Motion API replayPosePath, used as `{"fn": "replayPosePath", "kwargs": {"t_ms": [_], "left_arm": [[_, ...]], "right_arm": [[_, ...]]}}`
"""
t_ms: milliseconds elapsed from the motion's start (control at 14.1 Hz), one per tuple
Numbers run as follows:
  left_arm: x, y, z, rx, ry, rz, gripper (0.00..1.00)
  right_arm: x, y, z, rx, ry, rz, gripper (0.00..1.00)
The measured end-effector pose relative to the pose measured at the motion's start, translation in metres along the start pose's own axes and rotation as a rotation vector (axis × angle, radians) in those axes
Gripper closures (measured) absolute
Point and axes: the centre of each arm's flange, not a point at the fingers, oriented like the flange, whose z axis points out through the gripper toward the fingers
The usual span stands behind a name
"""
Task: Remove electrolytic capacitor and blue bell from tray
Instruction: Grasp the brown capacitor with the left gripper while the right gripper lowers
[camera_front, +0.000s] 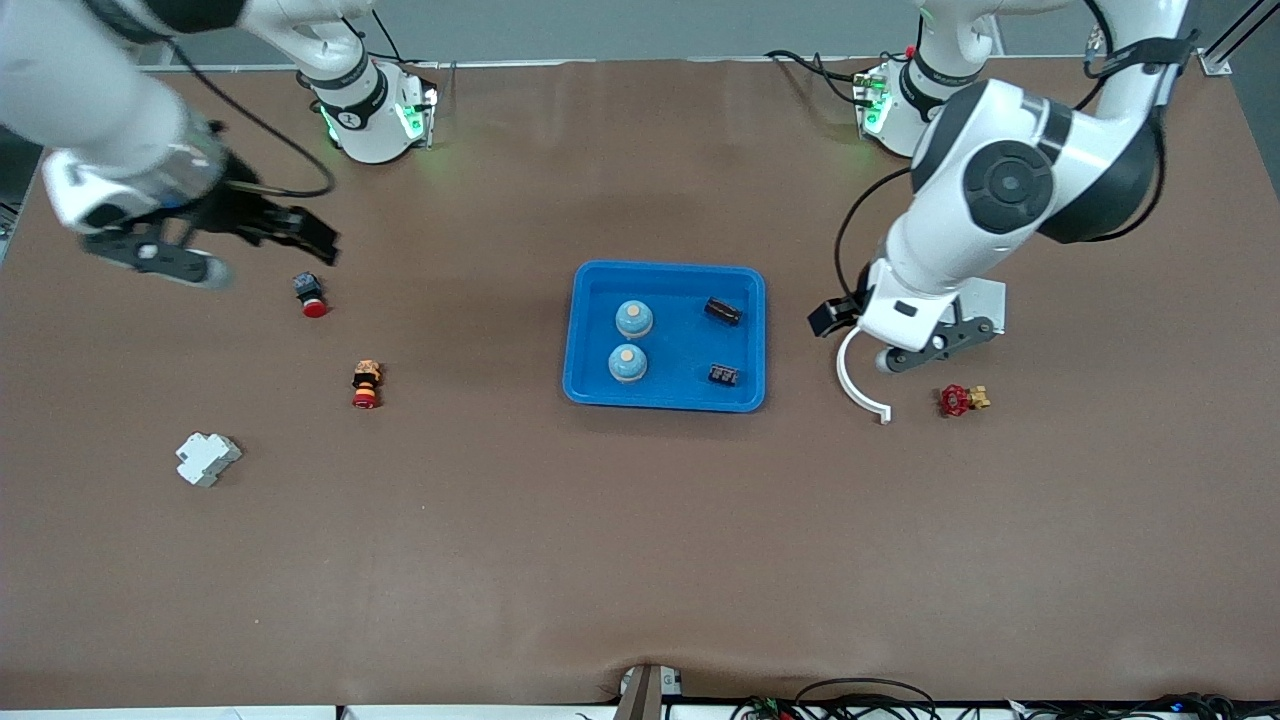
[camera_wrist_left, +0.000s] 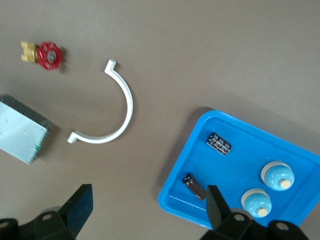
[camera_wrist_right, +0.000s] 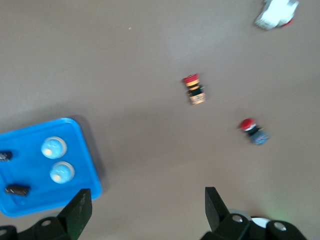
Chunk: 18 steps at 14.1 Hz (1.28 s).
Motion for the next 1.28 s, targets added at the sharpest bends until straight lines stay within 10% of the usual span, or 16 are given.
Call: {"fn": "replayPosePath", "kwargs": {"t_ms": [498,1280], "left_arm": [[-0.066,0.070,0.082,0.127,0.114,-0.234,0.00],[-0.105,0.099,0.193,0.155,0.072,-0.681,0.10]], "right_arm": [[-0.089,-0.097,0.106,0.002,0.064,0.129,0.00],[-0.119,-0.151,0.173,0.053,0.019,0.291,0.00]]}}
